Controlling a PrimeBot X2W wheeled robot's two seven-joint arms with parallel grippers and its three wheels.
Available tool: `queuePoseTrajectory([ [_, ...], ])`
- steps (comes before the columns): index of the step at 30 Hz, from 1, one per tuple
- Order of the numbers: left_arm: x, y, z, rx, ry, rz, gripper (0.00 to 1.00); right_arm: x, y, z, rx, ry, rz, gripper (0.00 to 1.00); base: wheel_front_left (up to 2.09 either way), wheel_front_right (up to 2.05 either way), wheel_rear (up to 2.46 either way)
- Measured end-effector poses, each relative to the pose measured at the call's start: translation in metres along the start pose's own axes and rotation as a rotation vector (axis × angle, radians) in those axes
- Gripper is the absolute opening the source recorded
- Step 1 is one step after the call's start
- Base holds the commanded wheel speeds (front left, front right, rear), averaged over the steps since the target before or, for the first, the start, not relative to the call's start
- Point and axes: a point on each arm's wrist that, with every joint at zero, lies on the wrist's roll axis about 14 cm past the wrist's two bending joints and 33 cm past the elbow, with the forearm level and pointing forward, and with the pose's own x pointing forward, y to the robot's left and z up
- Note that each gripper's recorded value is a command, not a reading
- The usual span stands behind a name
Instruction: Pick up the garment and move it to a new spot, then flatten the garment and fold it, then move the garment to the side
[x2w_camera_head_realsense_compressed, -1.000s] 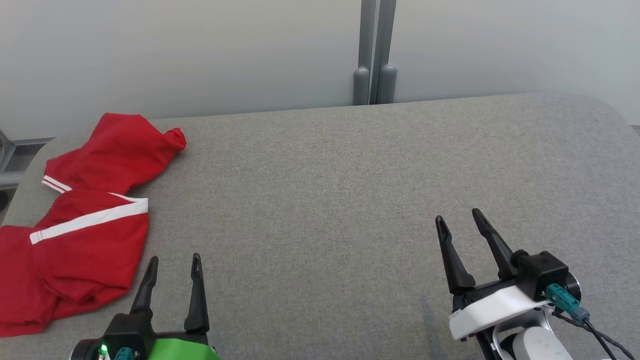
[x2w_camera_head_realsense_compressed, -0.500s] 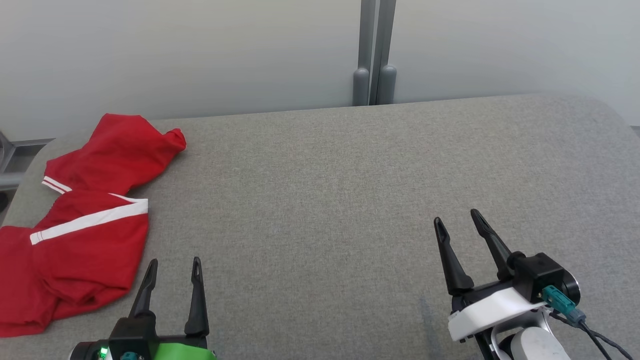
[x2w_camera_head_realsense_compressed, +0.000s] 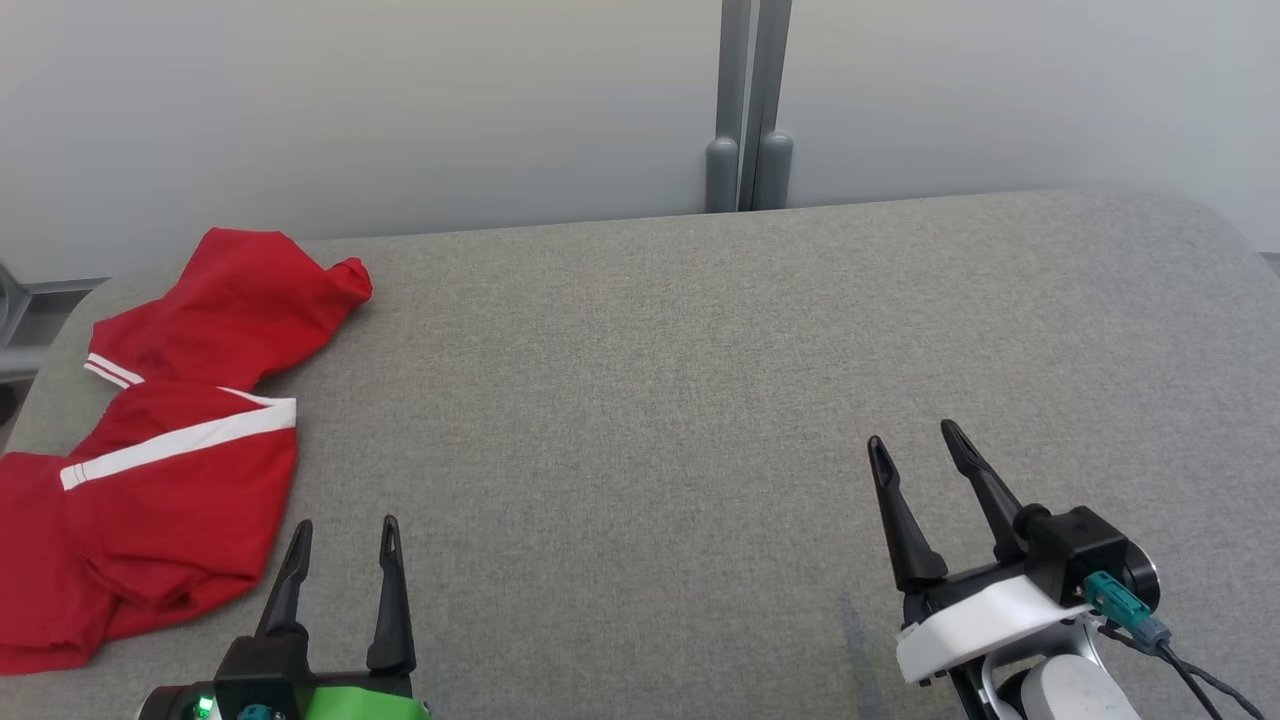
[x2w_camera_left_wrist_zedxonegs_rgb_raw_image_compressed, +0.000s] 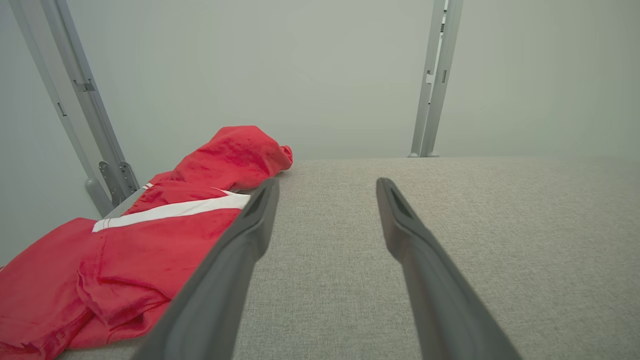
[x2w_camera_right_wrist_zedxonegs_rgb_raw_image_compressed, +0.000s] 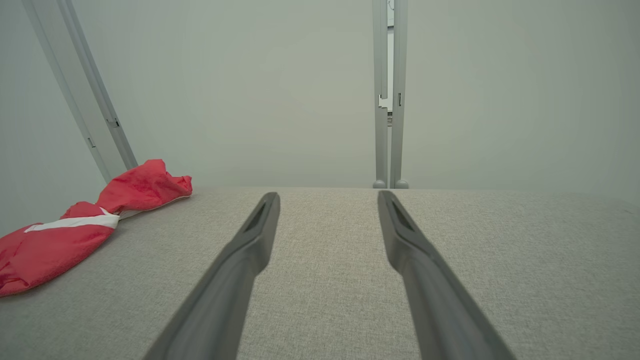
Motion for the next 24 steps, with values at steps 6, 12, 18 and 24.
queuePoseTrajectory([
  [6, -0.0001, 0.0005, -0.0008, 0.0, 0.003, 0.002, 1.0, 0.0001, -0.0005, -0.0008, 0.0, 0.002, -0.001, 1.0, 0.0, 0.0, 0.0],
  [12, -0.0005, 0.0012, -0.0013, 0.0, 0.004, 0.004, 1.0, 0.0002, -0.0016, -0.002, 0.001, 0.006, -0.005, 1.0, 0.0, 0.0, 0.0],
  [18, -0.0008, 0.0021, -0.0019, -0.001, 0.006, 0.006, 1.0, 0.0007, -0.0015, -0.0033, 0.002, 0.01, -0.004, 1.0, 0.0, 0.0, 0.0],
  [24, -0.0022, 0.0047, -0.0027, -0.002, 0.009, 0.015, 1.0, 0.003, -0.0036, -0.0048, 0.005, 0.013, -0.009, 1.0, 0.0, 0.0, 0.0],
])
